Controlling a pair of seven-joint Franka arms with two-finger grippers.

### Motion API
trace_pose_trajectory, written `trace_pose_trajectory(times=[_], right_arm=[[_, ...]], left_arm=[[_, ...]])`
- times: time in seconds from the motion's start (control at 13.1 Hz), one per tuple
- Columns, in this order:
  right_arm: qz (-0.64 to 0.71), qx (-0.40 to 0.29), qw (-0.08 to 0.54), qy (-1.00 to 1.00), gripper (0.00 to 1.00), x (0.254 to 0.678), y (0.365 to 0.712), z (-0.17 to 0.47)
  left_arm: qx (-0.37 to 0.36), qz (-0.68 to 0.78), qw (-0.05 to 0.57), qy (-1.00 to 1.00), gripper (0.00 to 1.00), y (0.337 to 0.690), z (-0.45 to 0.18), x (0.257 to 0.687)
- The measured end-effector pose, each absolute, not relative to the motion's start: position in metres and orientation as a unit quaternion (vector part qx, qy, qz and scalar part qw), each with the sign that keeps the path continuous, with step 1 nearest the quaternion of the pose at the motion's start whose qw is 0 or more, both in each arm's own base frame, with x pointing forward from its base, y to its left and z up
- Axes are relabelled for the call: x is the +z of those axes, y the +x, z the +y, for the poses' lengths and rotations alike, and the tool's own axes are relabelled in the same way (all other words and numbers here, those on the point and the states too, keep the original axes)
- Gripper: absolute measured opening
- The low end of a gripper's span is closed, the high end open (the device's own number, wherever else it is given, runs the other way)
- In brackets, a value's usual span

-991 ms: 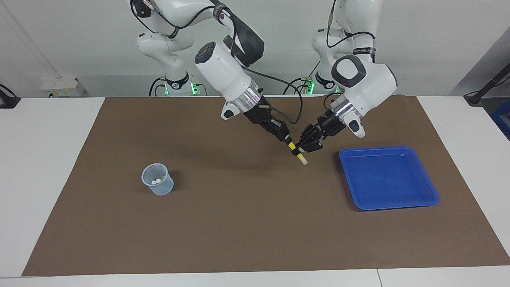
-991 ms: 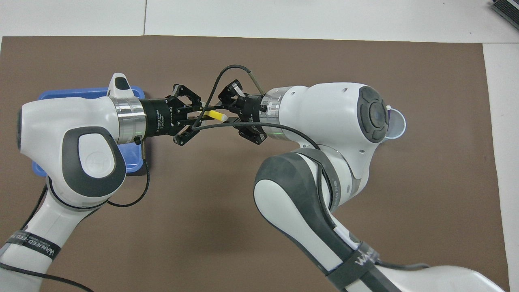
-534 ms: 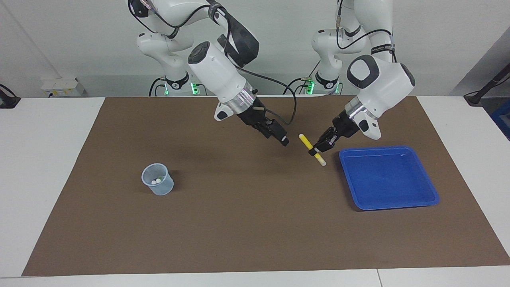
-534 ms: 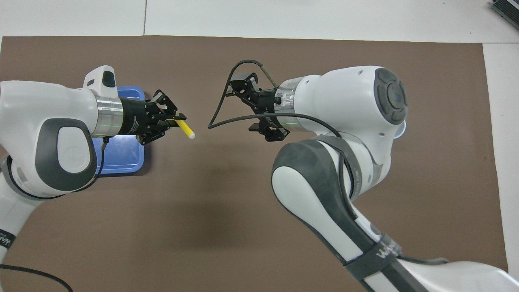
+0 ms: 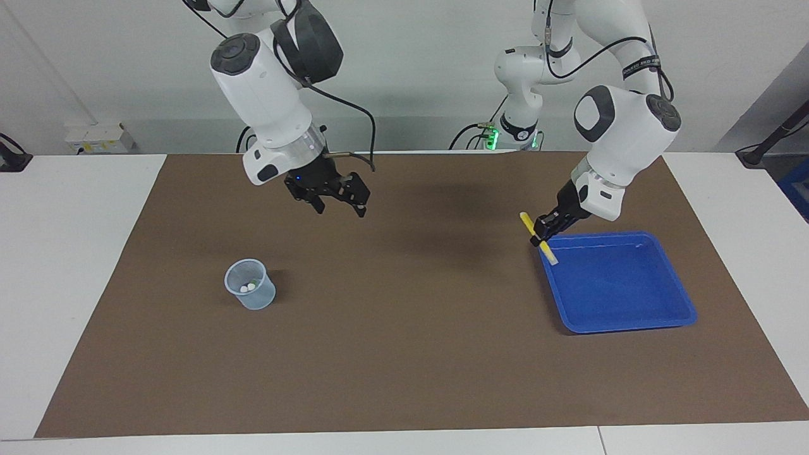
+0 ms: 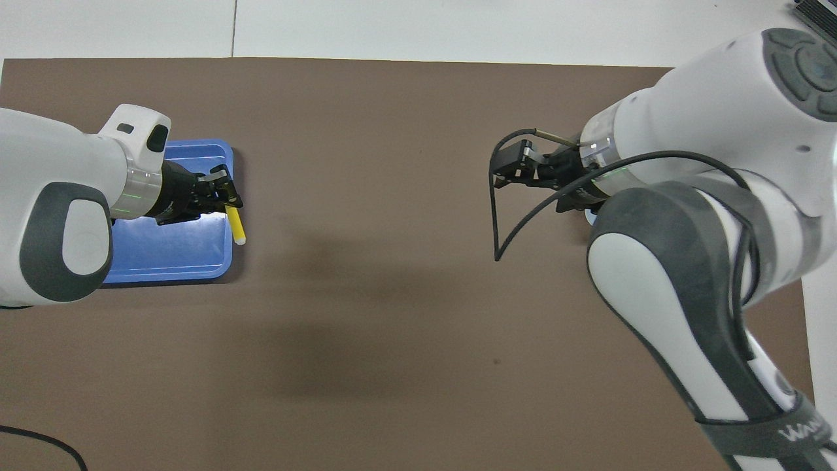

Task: Right arm passes pens to left for tray arrangement
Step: 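Lower the yellow pen into the tray while the right gripper returns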

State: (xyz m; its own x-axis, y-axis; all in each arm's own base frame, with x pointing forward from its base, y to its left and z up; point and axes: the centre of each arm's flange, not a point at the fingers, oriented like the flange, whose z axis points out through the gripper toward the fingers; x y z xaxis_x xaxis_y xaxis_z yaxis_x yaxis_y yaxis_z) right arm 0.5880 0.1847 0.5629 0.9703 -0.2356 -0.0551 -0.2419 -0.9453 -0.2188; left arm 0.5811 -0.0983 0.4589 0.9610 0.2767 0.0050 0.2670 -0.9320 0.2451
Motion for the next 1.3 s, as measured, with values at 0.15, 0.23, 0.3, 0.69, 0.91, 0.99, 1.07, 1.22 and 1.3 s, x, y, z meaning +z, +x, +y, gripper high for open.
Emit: trace_pose_trajectory(times=[0.15,0.23,0.3,0.69,0.91,0.99,1.07,1.22,1.3], right_arm=[[0.064,0.018,0.076,-0.995,1.00,0.578,0.581,0.130],[0.042,0.018,0.062,-0.997,1.00,0.585,0.577,0.101],[0.027,0.017,0.049,-0.998,1.00,0.590,0.572,0.073],[0.032,0.018,0.027,-0.999,1.00,0.590,0.555,0.018],[0.033,0.007,0.025,-0.999,1.00,0.592,0.558,0.016],[0.033,0.006,0.024,-0.999,1.00,0.592,0.558,0.016],[0.032,0.007,0.023,-0.999,1.00,0.590,0.558,0.017],[0.024,0.019,0.021,-0.999,1.00,0.579,0.553,0.025],[0.010,0.023,0.019,-1.000,1.00,0.569,0.548,0.031]], left_arm=[[0.039,0.068,0.065,0.995,0.19,0.585,-0.072,0.458],[0.047,0.050,0.050,0.996,0.19,0.587,-0.062,0.459],[0.058,0.031,0.035,0.997,0.19,0.591,-0.051,0.460],[0.064,-0.018,0.002,0.998,0.19,0.619,0.047,0.421],[0.065,-0.021,0.002,0.998,0.19,0.641,0.075,0.386],[0.068,-0.023,-0.003,0.997,0.19,0.644,0.087,0.374],[0.072,-0.026,-0.008,0.997,0.19,0.646,0.099,0.363],[0.075,-0.025,-0.010,0.997,0.19,0.647,0.115,0.348],[0.074,-0.025,-0.011,0.997,0.19,0.647,0.118,0.347]])
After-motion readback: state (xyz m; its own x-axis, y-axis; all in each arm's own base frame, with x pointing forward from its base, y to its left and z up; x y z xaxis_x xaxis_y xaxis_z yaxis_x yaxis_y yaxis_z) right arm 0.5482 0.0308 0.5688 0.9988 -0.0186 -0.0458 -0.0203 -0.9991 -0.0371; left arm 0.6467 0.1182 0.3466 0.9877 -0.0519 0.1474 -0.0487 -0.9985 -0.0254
